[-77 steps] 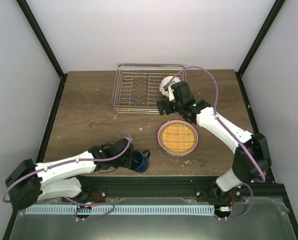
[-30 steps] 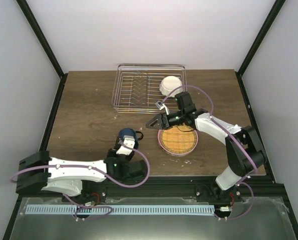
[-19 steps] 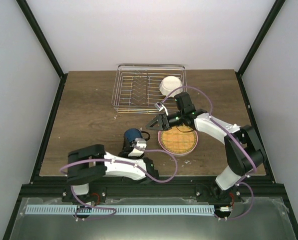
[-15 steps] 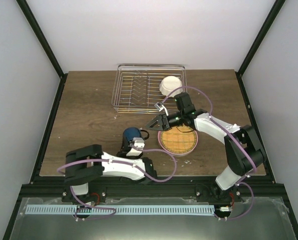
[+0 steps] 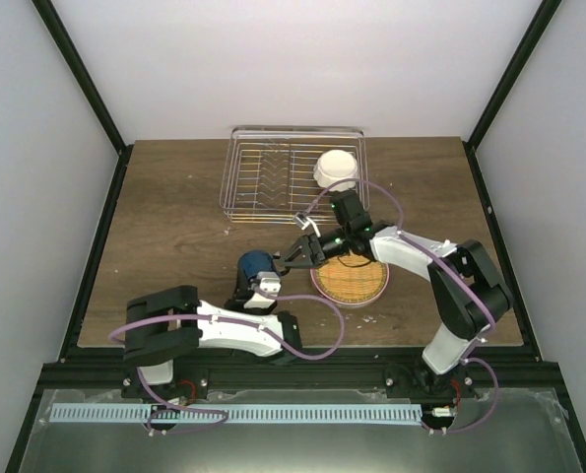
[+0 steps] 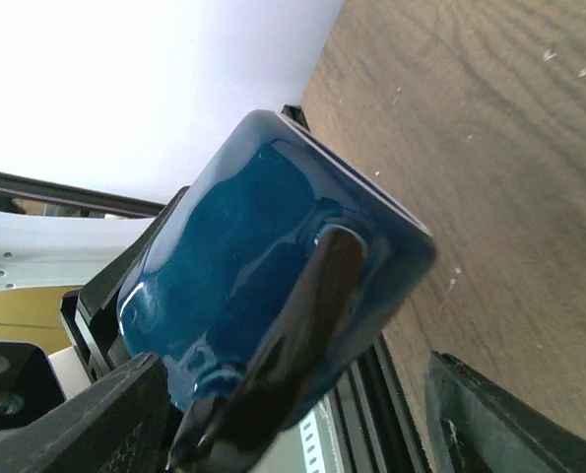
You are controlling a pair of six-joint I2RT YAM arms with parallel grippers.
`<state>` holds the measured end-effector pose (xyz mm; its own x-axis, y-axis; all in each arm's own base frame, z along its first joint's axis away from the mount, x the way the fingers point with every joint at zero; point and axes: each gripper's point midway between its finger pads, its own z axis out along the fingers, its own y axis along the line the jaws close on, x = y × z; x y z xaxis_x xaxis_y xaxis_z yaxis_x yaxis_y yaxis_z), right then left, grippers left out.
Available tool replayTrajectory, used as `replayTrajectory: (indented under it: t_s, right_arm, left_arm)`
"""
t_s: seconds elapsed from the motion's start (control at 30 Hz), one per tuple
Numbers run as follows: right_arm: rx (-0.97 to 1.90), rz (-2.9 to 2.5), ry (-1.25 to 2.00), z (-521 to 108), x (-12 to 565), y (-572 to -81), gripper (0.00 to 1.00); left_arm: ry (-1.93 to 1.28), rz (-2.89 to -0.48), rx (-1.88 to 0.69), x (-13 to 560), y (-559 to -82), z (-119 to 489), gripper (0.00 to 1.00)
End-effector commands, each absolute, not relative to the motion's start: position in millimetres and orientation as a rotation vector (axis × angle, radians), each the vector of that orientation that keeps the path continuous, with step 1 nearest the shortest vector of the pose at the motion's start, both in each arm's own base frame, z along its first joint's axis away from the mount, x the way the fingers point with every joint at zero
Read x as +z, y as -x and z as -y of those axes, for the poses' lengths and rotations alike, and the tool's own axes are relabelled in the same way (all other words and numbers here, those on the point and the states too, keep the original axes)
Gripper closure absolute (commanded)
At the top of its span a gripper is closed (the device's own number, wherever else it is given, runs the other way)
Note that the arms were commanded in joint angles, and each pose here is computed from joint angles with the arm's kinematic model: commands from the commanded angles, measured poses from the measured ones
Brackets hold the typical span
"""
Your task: Load the mixed dishes into the dish rack
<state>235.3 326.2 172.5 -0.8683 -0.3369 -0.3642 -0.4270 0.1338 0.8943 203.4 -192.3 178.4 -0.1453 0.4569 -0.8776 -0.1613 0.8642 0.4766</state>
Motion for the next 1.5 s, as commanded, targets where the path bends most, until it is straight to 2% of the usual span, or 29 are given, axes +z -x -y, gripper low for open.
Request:
replayTrajectory:
  t_s: [0.0,0.27,0.5,0.8,1.13,1.2,1.33,1.47]
  right_arm:
    - [1.932,-2.277,0.843,-340,178,-224,0.29]
    - [1.996,-2.276,0.872,-351,173,-216,0.38]
    - [2.064,-2.24,0.894,-354,175,-208,0.54]
    - [2.071,-2.24,0.89,-356,170,-210,0.8]
    - [2.028,-2.274,0.859,-359,158,-218,0.89]
    - [2.003,-2.285,0.854,-361,155,-221,0.9]
    - [1.961,-2.305,0.843,-363,148,-228,0.92]
    - [1.969,-2.3,0.834,-367,148,-233,0.94]
  left_arm:
    - [-0.224,-1.56,0.428,192,-204,214,1.0]
    - [-0.214,-1.556,0.41,189,-204,219,1.0]
    - [-0.193,-1.554,0.384,185,-205,222,1.0]
    - [-0.148,-1.559,0.342,180,-205,221,0.96]
    - [-0.122,-1.569,0.328,177,-204,214,0.88]
    - [-0.116,-1.57,0.324,177,-203,213,0.84]
    - [-0.097,-1.573,0.31,175,-203,207,0.66]
    - [-0.091,-1.577,0.311,170,-202,203,0.55]
